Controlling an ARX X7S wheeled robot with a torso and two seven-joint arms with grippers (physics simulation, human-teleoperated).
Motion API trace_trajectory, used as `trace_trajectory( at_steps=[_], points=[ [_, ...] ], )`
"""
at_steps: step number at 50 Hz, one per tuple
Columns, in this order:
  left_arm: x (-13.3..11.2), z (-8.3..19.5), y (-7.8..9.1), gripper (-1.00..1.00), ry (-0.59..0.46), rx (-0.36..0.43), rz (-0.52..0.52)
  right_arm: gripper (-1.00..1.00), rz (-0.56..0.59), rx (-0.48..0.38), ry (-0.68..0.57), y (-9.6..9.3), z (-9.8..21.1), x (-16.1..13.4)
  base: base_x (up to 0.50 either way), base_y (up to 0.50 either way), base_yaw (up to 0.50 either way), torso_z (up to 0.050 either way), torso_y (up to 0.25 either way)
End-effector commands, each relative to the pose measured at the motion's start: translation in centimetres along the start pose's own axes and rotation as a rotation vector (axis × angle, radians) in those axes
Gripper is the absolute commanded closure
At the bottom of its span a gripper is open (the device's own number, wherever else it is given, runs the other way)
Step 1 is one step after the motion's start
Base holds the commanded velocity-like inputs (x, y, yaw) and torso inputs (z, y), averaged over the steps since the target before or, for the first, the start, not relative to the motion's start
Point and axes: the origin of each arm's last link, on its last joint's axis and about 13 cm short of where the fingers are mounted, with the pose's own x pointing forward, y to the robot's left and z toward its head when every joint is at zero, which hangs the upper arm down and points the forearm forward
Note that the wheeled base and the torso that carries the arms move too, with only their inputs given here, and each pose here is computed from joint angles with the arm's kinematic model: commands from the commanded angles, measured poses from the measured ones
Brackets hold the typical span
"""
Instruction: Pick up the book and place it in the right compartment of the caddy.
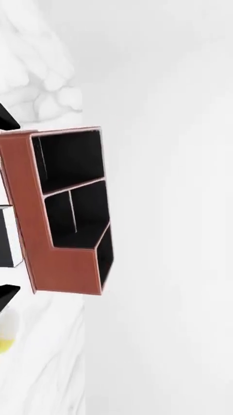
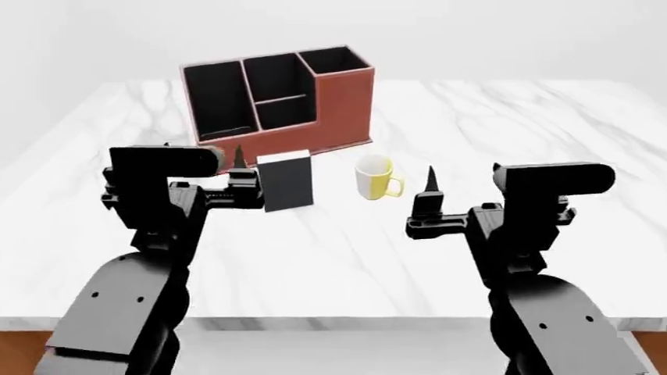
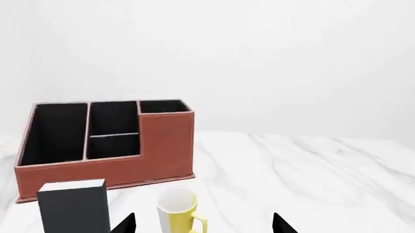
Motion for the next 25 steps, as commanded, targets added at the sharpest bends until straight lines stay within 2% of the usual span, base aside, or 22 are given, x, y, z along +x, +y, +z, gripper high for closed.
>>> trace_trajectory(
  at_steps=[1, 2, 3, 7, 8, 9, 14, 25],
  points=[
    [2.0, 8.7, 0.6, -1.0, -0.076, -0.003, 0.003, -1.0, 0.001, -0.05, -0.024, -1.9, 7.9, -0.1, 0.5, 0.0, 0.0, 0.0, 0.0],
    [2.0, 8.2, 0.5, -1.0, -0.069, -0.005, 0.001, -1.0, -0.022, -0.082, -0.01, -2.0, 7.2, 0.1, 0.5, 0.0, 0.0, 0.0, 0.0],
    [2.2, 7.9, 0.5, -1.0, -0.07, -0.001, 0.006, -1.0, -0.001, -0.055, 0.005, -2.0, 6.9, 0.1, 0.5, 0.0, 0.0, 0.0, 0.0],
    [2.5, 7.3, 0.5, -1.0, -0.06, 0.011, 0.007, -1.0, -0.011, -0.085, -0.002, -2.0, 6.6, 0.3, 0.5, 0.0, 0.0, 0.0, 0.0],
    [2.6, 7.3, 0.5, -1.0, -0.058, 0.012, 0.008, -1.0, -0.029, -0.122, -0.022, -2.1, 6.7, 0.3, 0.5, 0.0, 0.0, 0.0, 0.0],
    [2.8, 7.2, 0.5, -1.0, -0.053, 0.013, 0.007, -1.0, 0.007, -0.08, -0.016, -2.1, 6.9, 0.3, 0.5, 0.0, 0.0, 0.0, 0.0],
    [3.0, 6.9, 0.5, -1.0, -0.051, 0.017, 0.012, -1.0, -0.022, -0.093, -0.024, -2.3, 6.9, 0.6, 0.5, 0.0, 0.0, 0.0, 0.0],
    [3.1, 6.9, 0.5, -1.0, -0.053, 0.023, 0.008, -1.0, 0.0, -0.077, -0.02, -2.3, 6.9, 0.6, 0.5, 0.0, 0.0, 0.0, 0.001]
  ],
)
